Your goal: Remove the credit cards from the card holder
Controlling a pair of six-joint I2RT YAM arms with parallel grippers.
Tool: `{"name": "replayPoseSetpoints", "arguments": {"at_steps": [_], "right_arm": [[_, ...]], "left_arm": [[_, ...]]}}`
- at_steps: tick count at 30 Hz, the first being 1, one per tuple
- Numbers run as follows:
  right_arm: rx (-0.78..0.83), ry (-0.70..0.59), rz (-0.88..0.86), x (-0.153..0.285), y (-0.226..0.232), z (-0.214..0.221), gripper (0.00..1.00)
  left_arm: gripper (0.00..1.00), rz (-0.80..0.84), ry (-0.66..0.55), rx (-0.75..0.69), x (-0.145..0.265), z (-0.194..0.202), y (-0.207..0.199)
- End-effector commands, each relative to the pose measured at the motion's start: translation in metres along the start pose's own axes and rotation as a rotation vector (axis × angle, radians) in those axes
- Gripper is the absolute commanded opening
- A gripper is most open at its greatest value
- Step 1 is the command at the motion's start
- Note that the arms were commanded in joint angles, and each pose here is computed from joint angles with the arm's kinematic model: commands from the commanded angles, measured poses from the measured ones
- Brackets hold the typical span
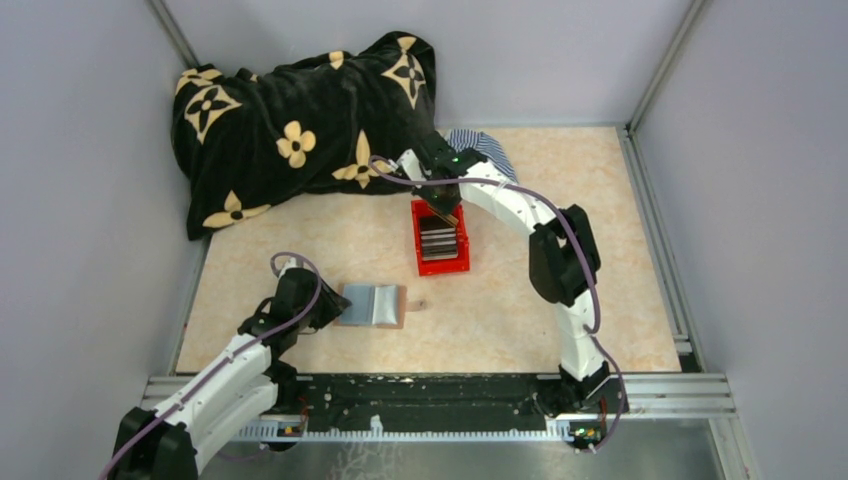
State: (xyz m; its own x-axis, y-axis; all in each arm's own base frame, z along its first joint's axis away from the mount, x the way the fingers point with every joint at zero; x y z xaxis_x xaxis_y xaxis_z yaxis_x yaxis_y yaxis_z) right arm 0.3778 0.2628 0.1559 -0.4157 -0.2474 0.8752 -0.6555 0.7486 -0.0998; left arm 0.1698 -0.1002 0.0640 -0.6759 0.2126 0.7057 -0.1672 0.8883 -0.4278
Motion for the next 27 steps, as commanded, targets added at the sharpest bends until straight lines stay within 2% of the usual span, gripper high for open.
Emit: {"name": "replayPoseSetpoints", "arguments": {"at_steps": [1, 14, 19, 23, 27], "right_arm": [[0.075, -0.018, 0.122, 0.015, -0.002, -0.016, 0.0], [0.187, 0.008, 0.206, 0.005, 0.007, -0.009, 0.0], [0.282, 0.021, 0.299, -0.01, 0.009, 0.003, 0.0], [0.287, 0.049, 0.294, -0.026, 0.011, 0.018, 0.0], [0.27, 0.012, 0.25, -0.026, 0.019, 0.02, 0.0]], "left_arm": [[0.39, -0.025, 0.035, -0.023, -0.002, 0.011, 0.01], [0.39, -0.026, 0.032, -0.025, -0.002, 0.012, 0.013], [0.39, -0.022, 0.042, -0.026, -0.004, 0.014, 0.012], [0.39, -0.022, 0.048, -0.027, -0.005, 0.015, 0.013], [0.39, -0.023, 0.048, -0.031, -0.005, 0.015, 0.014]]}}
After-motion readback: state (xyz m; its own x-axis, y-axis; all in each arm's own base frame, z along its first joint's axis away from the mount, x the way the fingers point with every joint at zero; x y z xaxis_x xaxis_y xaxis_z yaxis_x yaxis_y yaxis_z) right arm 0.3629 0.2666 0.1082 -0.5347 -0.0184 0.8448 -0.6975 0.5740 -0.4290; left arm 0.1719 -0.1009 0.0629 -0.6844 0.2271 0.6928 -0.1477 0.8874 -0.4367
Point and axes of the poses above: each gripper's point midway between its finger pads, its own x axis back along the fingers, its own y axis along the line the jaws close on, z = x × y, the point moved 5 cm from there along x, back along the fingers, and after that the axes turned 13 degrees about -x, right-handed, at the moved point
